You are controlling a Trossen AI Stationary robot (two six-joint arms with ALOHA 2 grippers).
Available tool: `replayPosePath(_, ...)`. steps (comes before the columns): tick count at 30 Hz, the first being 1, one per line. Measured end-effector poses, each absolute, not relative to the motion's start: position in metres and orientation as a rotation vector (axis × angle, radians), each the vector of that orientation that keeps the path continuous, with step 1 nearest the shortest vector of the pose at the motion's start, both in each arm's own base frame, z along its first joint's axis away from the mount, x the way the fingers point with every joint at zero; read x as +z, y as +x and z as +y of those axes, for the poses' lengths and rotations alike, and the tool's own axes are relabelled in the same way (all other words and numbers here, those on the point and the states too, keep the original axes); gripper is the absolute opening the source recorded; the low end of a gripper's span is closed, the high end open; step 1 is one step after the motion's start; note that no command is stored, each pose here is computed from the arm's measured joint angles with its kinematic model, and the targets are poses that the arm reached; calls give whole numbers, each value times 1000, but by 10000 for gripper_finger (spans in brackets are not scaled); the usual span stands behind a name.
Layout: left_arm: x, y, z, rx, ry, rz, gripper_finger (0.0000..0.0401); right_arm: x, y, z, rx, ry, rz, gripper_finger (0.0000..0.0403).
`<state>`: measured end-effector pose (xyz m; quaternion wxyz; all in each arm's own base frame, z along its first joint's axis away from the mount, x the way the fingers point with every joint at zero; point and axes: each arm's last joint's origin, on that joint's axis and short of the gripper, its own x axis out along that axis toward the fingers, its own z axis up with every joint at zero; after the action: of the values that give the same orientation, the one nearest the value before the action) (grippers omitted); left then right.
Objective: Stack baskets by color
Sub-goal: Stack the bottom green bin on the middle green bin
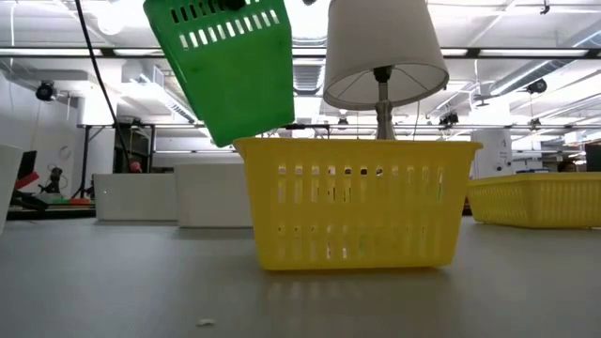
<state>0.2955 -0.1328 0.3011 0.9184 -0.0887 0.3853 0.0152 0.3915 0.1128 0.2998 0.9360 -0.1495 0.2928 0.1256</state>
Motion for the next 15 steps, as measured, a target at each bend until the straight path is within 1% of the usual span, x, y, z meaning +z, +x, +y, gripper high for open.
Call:
replayPosePath(10, 303, 298, -134, -17, -75, 754, 0, 292, 393, 105, 304, -257, 654, 125)
replayPosePath(12, 304, 298, -134, -26, -61, 747, 0, 291, 394, 105, 333, -252, 657, 114)
replayPosePath(15, 304, 299, -134, -28, -55, 745, 0, 288, 395, 106, 353, -271, 661, 84)
